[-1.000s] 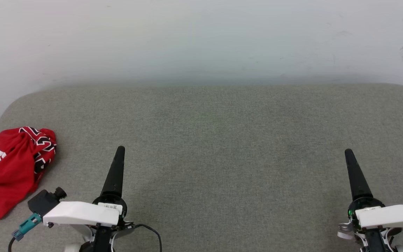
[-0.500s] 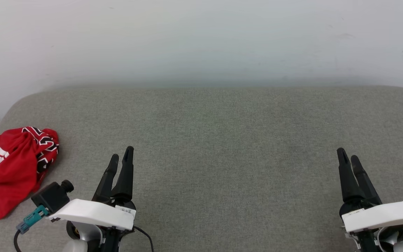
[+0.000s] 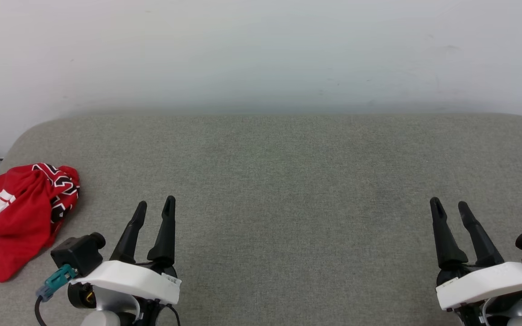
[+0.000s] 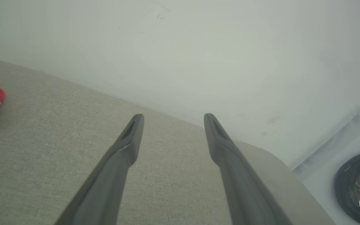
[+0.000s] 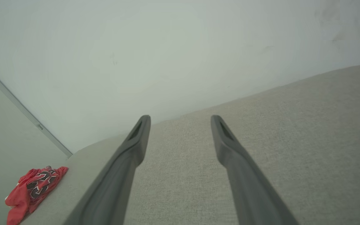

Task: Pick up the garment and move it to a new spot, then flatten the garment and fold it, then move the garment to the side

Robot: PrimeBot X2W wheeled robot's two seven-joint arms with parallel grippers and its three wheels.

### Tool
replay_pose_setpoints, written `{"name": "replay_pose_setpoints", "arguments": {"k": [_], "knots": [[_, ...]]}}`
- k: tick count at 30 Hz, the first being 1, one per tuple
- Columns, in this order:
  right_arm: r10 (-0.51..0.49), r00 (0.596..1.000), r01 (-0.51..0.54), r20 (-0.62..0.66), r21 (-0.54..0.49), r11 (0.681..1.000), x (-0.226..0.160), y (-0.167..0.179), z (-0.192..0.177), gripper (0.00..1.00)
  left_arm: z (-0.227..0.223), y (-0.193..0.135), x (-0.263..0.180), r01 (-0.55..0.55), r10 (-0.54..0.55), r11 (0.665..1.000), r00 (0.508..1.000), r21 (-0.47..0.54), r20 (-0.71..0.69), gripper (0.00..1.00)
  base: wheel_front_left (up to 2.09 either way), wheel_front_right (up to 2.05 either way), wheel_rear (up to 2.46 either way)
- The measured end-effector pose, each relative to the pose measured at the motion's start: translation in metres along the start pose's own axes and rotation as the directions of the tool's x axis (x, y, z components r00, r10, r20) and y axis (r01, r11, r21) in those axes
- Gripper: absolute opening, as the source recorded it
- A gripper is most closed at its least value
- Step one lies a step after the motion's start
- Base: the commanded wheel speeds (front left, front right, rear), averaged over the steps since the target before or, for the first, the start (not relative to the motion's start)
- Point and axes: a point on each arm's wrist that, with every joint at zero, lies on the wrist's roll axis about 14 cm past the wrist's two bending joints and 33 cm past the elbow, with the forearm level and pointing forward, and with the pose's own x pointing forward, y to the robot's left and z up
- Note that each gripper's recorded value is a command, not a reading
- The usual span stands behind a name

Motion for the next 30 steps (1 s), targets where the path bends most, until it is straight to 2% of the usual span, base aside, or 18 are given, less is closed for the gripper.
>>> {"name": "replay_pose_setpoints", "arguments": {"k": [14,30], "knots": [[0.011,1.000,-0.013,-0.011,-0.194,0.981,-0.0015,0.0031,0.0013,1.00,-0.0015,-0.0050,-0.0022,0.044,-0.043,0.978,0.999,0.206,-0.010,1.00,0.00,0.00,0.00],[0.019,1.000,-0.024,-0.020,-0.327,0.945,-0.0038,0.0063,0.0024,1.00,-0.0040,-0.0051,-0.0055,0.057,-0.057,0.946,0.998,0.320,-0.010,1.00,0.00,0.00,0.00]]}}
